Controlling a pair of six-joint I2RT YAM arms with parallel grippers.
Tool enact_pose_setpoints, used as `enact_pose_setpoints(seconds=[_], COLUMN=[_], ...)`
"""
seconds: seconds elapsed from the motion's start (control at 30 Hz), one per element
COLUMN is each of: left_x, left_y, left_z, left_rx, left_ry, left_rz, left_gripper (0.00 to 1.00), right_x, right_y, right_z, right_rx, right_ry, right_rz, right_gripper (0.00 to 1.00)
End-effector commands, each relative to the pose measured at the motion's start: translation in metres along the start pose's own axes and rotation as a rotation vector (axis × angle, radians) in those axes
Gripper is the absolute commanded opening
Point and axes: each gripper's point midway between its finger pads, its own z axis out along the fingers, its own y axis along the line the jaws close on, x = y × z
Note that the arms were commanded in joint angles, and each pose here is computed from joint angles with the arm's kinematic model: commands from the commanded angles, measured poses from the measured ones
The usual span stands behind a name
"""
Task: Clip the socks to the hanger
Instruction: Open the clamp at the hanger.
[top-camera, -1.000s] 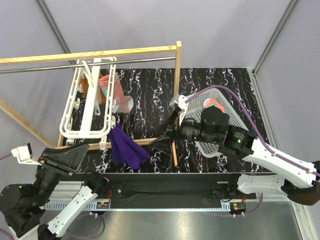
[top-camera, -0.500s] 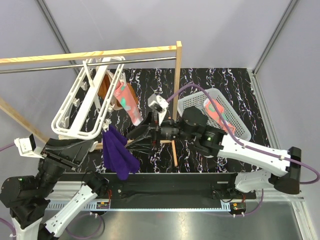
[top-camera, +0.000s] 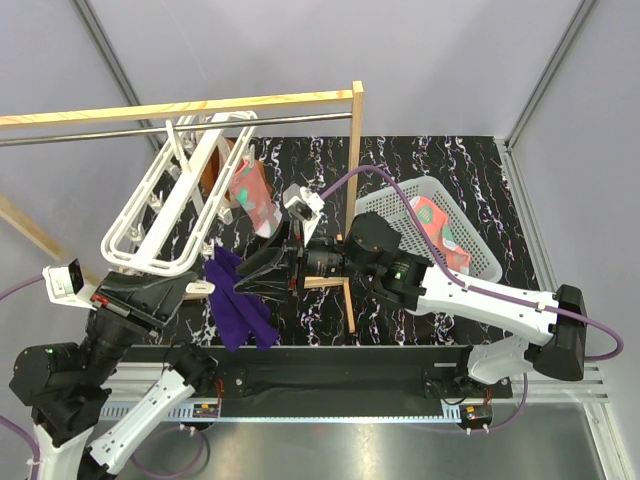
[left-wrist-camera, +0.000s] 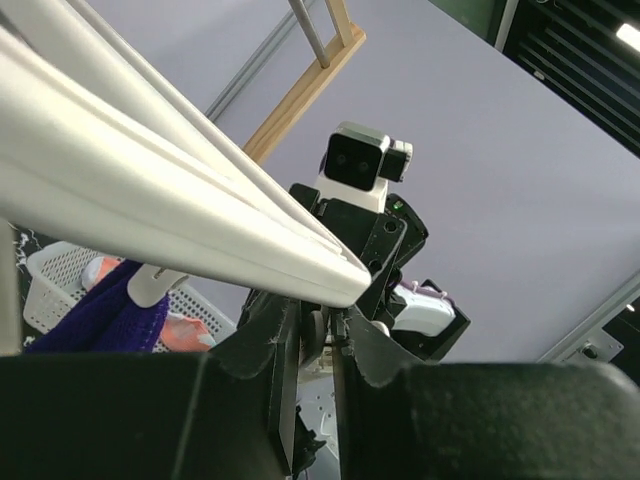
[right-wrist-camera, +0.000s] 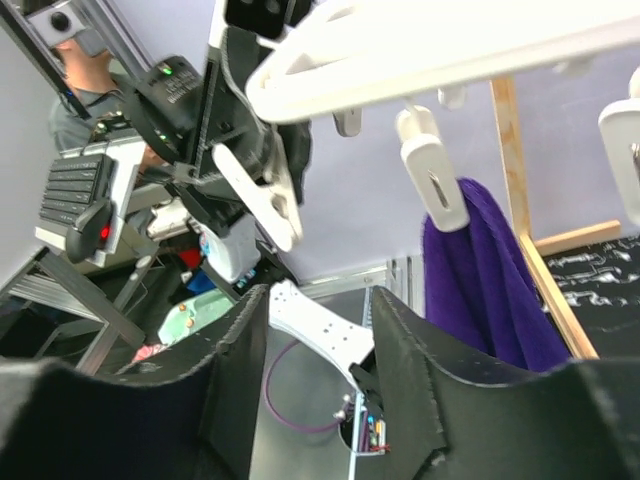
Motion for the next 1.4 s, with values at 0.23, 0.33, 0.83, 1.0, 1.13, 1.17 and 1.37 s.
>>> enact_pose_setpoints(seconds=[0.23,0.33,0.83,1.0,1.13,1.17,1.37], left_x=[0.008,0.011,0.013,0.013,0.014,0.013,0.016], left_y=[-0.007,-0.007,-0.003,-0.002,-0.002,-0.002,0.006], left_z=[0.022,0.026,0.027,0.027,0.028,0.027,0.023], left_rx=[0.07,0.073,0.057,0.055,0.055,0.056,0.02], left_ry=[0.025,0.035,0.042,0.042,0.044,0.043,0.048], left_rz=[-0.062,-0.071,-0.073,-0.076,-0.075,-0.075,-0.073], left_gripper=[0.15,0.14,0.13,0.13,0.13,0.13,0.25], right_x=[-0.034,-0.034,-0.038,-0.04,-0.038,-0.039,-0.038], right_y=[0.036,0.035,0.04,0.042,0.041,0.041,0.033], right_z=[0.007,0.009,0.019,0.021,0.023,0.024,0.026], right_rx=[-0.138,-0.143,-0.19,-0.209,-0.209,-0.208,-0.166], right_ry=[-0.089,-0.091,-0.094,-0.092,-0.087,-0.089,-0.096], right_rz=[-0.01,-0.009,-0.013,-0.014,-0.009,-0.006,0.022], right_gripper=[0.63,0.63,0.5,0.44,0.33,0.24,0.0])
